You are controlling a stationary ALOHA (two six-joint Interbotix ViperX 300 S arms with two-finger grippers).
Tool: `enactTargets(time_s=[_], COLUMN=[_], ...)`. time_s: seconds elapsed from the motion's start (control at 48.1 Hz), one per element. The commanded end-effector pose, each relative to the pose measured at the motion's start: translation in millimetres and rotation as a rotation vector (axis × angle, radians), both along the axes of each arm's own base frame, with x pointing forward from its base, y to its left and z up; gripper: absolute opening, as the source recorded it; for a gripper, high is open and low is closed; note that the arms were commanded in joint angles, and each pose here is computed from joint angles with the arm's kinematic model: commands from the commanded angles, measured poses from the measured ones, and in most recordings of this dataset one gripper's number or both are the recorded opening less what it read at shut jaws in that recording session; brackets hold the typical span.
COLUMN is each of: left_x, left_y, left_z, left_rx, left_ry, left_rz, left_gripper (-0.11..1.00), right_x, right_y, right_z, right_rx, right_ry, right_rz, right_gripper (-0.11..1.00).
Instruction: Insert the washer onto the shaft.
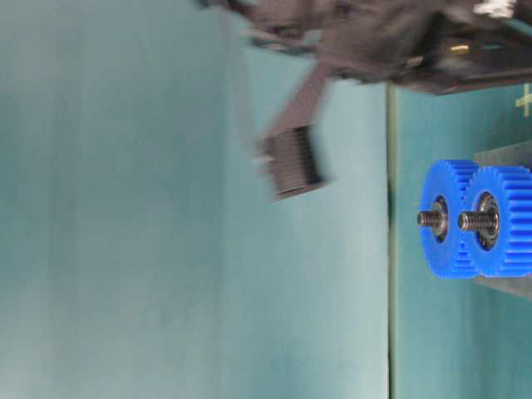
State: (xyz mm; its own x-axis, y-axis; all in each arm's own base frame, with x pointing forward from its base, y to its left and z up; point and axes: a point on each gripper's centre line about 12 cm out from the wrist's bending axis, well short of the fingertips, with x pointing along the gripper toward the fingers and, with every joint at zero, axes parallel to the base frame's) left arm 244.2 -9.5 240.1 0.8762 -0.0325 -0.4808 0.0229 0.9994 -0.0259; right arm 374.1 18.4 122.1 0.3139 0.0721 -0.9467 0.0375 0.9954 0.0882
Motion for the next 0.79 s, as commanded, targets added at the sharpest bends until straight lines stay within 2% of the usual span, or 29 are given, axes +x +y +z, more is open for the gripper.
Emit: enactTargets(time_s=[0.0,0.374,0.52,0.769], left_x=[4,5,4,4], left_y=[-1,-1,-1,0], left_z=[12,11,9,9], left_rx=[0.001,0.001,0.002,0.002], left_ry=[-0.038,-0.037,-0.032,-0.031], left_rz=[-0.003,-0.003,-0.003,-0.003], left_gripper=[0.01,0.01,0.01,0.01], right_x=[10,44,55,72], right_y=[0,-5,-9,-8], right_z=[38,90,88,83], right_rx=[0.0,-0.064,-0.093,-0.102], right_ry=[-0.064,-0.171,-0.176,-0.178], right_rz=[0.001,0.046,0.054,0.076], right_gripper=[0.33,0.33,0.33,0.33])
